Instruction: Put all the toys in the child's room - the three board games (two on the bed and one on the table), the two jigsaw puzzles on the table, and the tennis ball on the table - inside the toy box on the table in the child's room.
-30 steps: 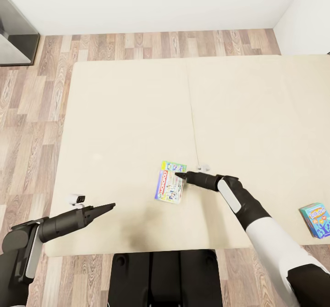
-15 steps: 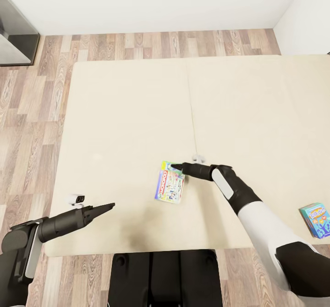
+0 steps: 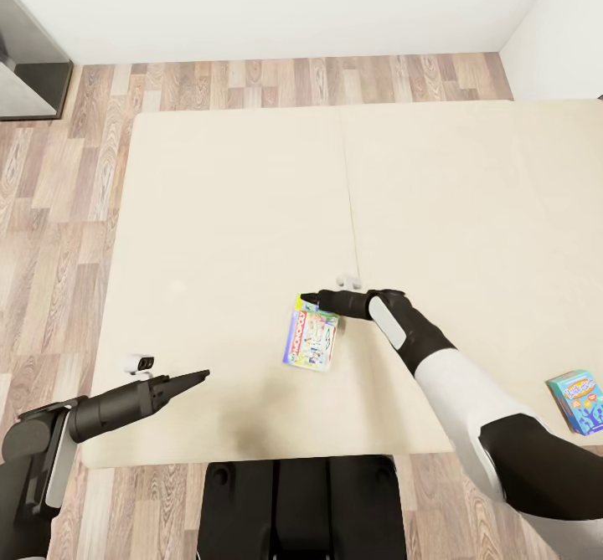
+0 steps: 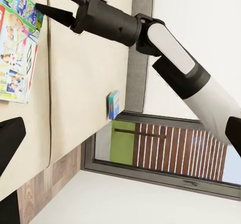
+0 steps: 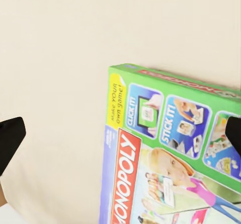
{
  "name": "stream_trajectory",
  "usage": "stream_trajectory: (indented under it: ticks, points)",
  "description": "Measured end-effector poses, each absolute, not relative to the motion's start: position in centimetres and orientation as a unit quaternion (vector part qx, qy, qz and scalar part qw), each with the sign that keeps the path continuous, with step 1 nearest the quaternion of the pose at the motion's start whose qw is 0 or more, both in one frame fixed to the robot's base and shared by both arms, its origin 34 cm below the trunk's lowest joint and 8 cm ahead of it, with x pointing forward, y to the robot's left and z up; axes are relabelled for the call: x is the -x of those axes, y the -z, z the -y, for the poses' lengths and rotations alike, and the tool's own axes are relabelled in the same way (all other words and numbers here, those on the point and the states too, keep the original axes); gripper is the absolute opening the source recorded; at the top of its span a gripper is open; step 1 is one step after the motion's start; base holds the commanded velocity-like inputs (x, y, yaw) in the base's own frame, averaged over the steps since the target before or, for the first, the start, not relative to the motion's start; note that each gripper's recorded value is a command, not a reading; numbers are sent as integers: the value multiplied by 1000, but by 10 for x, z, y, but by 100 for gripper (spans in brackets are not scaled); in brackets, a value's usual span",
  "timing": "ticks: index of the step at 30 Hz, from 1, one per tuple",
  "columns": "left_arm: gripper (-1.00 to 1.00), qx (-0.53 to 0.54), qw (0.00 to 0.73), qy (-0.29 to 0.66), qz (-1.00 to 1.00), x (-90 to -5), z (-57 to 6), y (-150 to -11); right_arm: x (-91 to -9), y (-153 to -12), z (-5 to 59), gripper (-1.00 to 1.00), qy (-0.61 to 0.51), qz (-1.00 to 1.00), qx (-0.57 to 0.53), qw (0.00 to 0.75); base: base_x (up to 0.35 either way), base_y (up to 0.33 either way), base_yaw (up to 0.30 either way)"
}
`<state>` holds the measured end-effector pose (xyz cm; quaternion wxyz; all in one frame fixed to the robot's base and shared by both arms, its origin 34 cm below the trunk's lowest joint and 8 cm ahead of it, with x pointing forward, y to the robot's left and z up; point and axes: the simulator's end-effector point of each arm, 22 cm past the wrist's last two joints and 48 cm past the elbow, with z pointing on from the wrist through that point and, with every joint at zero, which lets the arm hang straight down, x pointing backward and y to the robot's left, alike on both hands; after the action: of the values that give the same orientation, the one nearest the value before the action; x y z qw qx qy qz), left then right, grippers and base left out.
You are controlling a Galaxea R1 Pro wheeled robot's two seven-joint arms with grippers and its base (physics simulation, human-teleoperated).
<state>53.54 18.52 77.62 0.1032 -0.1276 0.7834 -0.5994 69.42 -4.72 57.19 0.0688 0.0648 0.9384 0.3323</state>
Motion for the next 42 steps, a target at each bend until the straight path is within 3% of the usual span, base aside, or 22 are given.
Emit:
stream_trajectory:
  ticks: [13, 42]
  points:
    - [100, 127, 104, 599, -784, -536, -186, -776, -717, -564, 51, 100, -261, -960, -65, 70, 0, 0, 0]
    - [100, 128, 103, 600, -783, -535, -186, -776, -725, -560, 56, 100, -222, -970, -66, 71, 0, 0, 0]
